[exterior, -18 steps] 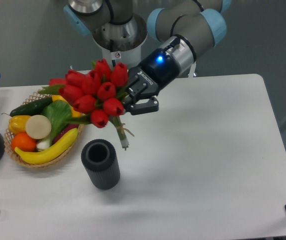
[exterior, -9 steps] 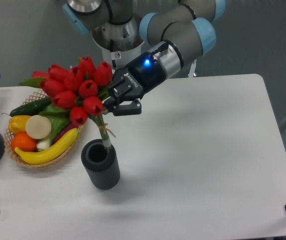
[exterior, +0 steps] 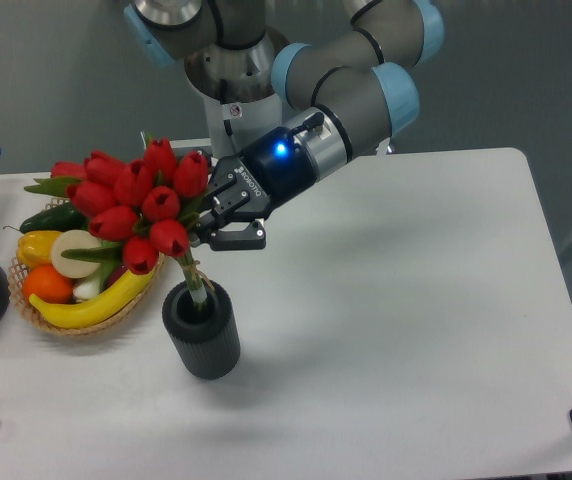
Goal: Insert the flowers into the vase
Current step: 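Lower the tulip stems down into the black vase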
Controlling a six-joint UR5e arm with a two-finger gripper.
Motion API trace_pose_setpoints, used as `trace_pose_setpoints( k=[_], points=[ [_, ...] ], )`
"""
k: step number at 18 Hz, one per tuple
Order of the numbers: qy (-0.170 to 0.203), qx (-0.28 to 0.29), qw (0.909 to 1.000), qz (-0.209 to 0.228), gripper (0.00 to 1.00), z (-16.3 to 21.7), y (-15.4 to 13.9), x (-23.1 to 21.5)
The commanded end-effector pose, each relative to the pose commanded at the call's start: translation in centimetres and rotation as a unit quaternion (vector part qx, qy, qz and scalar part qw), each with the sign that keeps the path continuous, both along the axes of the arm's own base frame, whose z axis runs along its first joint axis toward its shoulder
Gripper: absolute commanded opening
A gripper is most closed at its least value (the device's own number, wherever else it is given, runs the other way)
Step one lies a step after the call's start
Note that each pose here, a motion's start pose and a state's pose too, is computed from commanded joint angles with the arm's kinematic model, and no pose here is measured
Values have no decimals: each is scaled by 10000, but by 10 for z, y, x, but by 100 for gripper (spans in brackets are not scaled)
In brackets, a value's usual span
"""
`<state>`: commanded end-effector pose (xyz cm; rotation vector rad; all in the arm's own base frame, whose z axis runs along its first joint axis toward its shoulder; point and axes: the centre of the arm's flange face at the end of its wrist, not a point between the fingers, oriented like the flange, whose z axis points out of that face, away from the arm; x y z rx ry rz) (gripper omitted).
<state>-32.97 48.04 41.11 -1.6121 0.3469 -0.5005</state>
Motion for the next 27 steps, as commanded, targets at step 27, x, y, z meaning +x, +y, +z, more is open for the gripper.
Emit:
trace_pose_setpoints(
  k=[27],
  points=[
    [-281, -478, 9985, -9, 23, -109, 5, -4]
  ],
)
